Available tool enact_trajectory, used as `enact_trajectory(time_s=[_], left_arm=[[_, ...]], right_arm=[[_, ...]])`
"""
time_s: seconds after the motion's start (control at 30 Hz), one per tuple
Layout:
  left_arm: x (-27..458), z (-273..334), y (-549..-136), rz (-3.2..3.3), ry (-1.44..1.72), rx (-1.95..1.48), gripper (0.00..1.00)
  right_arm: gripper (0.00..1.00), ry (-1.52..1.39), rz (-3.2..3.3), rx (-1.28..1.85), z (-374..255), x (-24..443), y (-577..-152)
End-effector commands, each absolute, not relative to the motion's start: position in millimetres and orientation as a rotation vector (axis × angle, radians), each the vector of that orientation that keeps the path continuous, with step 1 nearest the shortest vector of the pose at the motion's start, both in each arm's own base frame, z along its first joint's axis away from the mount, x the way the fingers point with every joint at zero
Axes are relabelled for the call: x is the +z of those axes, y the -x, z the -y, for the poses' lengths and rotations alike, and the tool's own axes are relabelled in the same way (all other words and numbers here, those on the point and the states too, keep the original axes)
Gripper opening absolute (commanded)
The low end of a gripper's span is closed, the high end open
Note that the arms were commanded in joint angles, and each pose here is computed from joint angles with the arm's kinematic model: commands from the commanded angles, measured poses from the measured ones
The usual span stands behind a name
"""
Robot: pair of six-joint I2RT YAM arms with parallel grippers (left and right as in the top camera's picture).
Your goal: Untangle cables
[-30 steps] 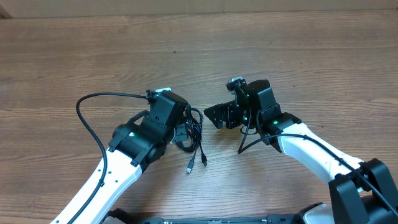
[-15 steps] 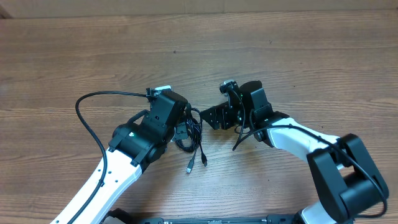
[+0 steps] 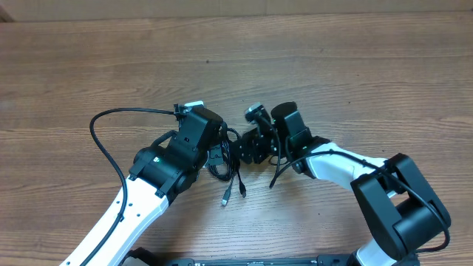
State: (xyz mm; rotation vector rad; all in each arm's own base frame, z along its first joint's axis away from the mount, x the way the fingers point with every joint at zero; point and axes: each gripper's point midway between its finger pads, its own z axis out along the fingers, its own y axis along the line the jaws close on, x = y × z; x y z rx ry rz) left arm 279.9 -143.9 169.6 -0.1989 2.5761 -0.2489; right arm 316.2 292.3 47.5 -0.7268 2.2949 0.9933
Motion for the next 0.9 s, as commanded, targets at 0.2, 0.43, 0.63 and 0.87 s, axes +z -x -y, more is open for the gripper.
enact_trajectory(time_s=[0.2,0.43,0.63,0.87], left_arm=[[175.3,140.3,-285.4,-2.552,0.188,-0.226,0.04],[175.3,140.4,-285.4,-2.552,0.188,-0.226,0.04],[173.6,140.4,-282.7,-2.567,0.184,-0.227,0.04],[172.7,139.7,-281.5,-2.572,0.184,-0.222,0.04]], right_arm=[[0.56,0.779,-2.242,0.951,-298.2,52.2,-322.2],[0.56,0.779,-2.234,0.95,-299.6,48.7,-324.7],[0.54,0.771,-2.237,0.955,-301.5,38.6,-327.5],[0.49,0.772,-2.227,0.954,-302.2,39.7,-329.0]])
